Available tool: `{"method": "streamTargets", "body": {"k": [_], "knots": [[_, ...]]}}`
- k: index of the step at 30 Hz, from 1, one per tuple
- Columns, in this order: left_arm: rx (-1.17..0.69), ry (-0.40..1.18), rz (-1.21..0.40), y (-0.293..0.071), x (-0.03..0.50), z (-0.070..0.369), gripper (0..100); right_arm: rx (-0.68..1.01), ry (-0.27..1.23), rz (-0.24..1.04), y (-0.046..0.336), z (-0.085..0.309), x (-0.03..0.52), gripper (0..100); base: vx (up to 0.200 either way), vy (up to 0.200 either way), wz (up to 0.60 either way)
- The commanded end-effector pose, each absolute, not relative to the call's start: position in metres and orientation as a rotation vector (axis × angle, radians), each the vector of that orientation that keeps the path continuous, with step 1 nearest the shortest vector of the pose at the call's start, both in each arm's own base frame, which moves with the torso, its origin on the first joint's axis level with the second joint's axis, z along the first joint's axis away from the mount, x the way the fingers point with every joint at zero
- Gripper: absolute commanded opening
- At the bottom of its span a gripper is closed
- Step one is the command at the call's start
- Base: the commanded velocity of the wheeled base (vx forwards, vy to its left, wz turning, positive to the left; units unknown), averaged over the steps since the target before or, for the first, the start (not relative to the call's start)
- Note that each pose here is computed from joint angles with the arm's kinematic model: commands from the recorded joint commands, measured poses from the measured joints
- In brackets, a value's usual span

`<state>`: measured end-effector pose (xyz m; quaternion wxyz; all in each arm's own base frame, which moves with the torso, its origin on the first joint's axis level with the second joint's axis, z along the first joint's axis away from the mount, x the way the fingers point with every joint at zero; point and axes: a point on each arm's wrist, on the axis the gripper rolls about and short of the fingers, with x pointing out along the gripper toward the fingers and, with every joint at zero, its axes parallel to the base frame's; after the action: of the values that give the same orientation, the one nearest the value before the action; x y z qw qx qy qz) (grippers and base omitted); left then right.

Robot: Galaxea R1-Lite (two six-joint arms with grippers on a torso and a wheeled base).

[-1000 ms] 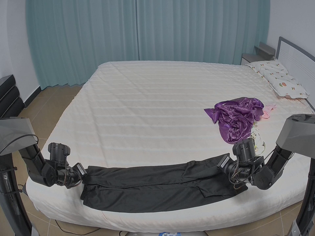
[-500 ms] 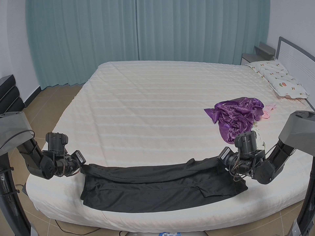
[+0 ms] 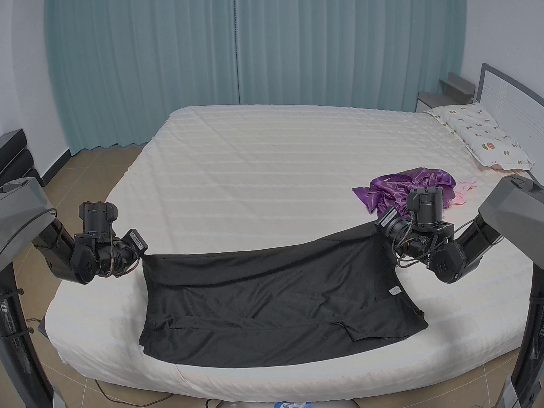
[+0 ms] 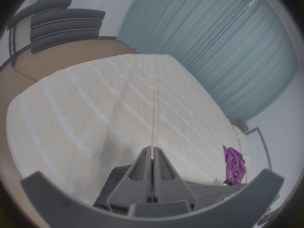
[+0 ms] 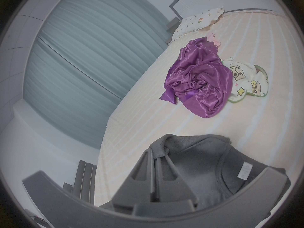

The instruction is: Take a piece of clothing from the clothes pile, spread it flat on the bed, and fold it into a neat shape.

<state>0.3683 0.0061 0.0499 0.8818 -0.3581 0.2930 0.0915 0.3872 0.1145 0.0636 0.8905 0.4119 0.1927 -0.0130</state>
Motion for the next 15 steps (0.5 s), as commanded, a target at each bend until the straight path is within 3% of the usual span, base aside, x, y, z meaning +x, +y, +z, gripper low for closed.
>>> {"method": "streamTargets", "body": {"k": [1, 15], "knots": [[-0.757, 0.607, 0.196, 0.007, 0.369, 0.050, 0, 0.850, 0.406, -0.037, 0.112, 0.051, 0.387, 0, 0.000, 0.000, 0.00], [-0.758, 0.495, 0.188, 0.016, 0.376, 0.060, 0, 0.826, 0.327, 0.052, 0.115, 0.041, 0.399, 0, 0.000, 0.000, 0.00]]}}
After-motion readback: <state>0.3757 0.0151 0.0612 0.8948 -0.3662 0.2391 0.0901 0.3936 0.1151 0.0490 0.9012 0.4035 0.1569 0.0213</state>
